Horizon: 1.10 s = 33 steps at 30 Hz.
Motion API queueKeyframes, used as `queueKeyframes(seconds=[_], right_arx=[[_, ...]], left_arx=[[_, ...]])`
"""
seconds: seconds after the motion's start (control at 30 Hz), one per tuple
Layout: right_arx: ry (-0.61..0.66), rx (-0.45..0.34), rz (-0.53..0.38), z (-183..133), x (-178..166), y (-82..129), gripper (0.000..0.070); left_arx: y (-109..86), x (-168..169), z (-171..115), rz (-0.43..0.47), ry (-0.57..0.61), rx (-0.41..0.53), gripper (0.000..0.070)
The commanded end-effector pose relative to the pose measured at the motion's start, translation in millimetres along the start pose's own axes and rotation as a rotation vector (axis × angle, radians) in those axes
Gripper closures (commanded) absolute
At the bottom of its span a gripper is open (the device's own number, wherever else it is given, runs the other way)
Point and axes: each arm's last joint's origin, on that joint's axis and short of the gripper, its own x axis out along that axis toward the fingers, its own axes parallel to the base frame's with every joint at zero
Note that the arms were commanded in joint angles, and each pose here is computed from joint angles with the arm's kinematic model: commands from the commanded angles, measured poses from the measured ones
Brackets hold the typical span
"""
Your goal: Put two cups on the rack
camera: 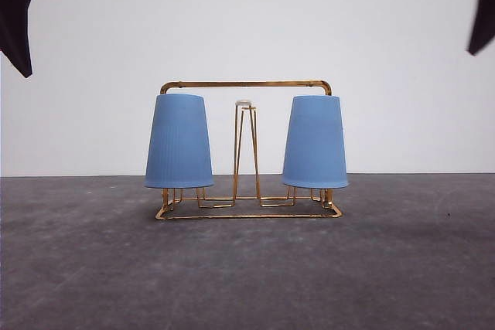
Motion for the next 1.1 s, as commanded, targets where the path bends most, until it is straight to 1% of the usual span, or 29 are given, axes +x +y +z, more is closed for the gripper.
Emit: queueKeyframes(seconds=[0.0, 0.1, 0.13, 0.17, 0.2, 0.23, 0.27, 0.3, 0.43, 0.5, 0.93, 1.07], right_arx=[[-0.017, 0.017, -0.014, 3.3, -3.6, -0.4, 0.0086], [-0.014, 0.018, -0.014, 1.7, -6.2, -0.2, 0.0092], [-0.009, 0.019, -0.013, 1.3, -6.2, -0.2, 0.0164], [-0.003, 0.020, -0.013, 0.7, -6.2, -0.2, 0.0288], [0.004, 0.021, -0.013, 0.1, -6.1, -0.2, 0.0460], [0.009, 0.021, -0.011, -0.5, -6.1, -0.1, 0.0619], [0.012, 0.021, -0.008, -0.7, -6.1, 0.1, 0.0699], [0.011, 0.021, -0.004, -0.6, -6.1, 0.3, 0.0697], [0.003, 0.019, -0.006, 0.2, -6.0, 0.3, 0.0697], [0.010, 0.043, -0.004, -0.5, -6.0, 0.3, 0.0697], [-0.008, 0.040, -0.004, 1.2, -6.2, 0.4, 0.0697], [-0.008, 0.040, -0.004, 1.2, -6.2, 0.4, 0.0697]], left_arx=[[-0.4, -2.4, 4.4, -0.003, -0.016, 0.011, 0.0115], [-0.4, -2.4, 4.1, -0.003, -0.012, 0.010, 0.0115], [-0.4, -2.4, 4.0, -0.003, -0.011, 0.009, 0.0152], [-0.4, -2.4, 3.8, -0.003, -0.009, 0.008, 0.0250], [-0.4, -2.4, 3.5, -0.003, -0.007, 0.008, 0.0406], [-0.3, -2.4, 3.5, -0.003, -0.006, 0.009, 0.0599], [-0.4, -2.4, 3.6, -0.003, -0.007, 0.010, 0.0694], [-0.5, -2.4, 3.9, -0.005, -0.010, 0.010, 0.0680], [-0.6, -2.4, 4.0, -0.006, -0.011, 0.005, 0.0688], [-0.6, -2.4, 3.0, -0.006, -0.001, 0.000, 0.0685], [-0.5, -3.4, 3.9, -0.001, -0.016, 0.000, 0.0685], [1.0, -15.9, -4.2, 0.012, -0.060, 0.039, 0.0685]])
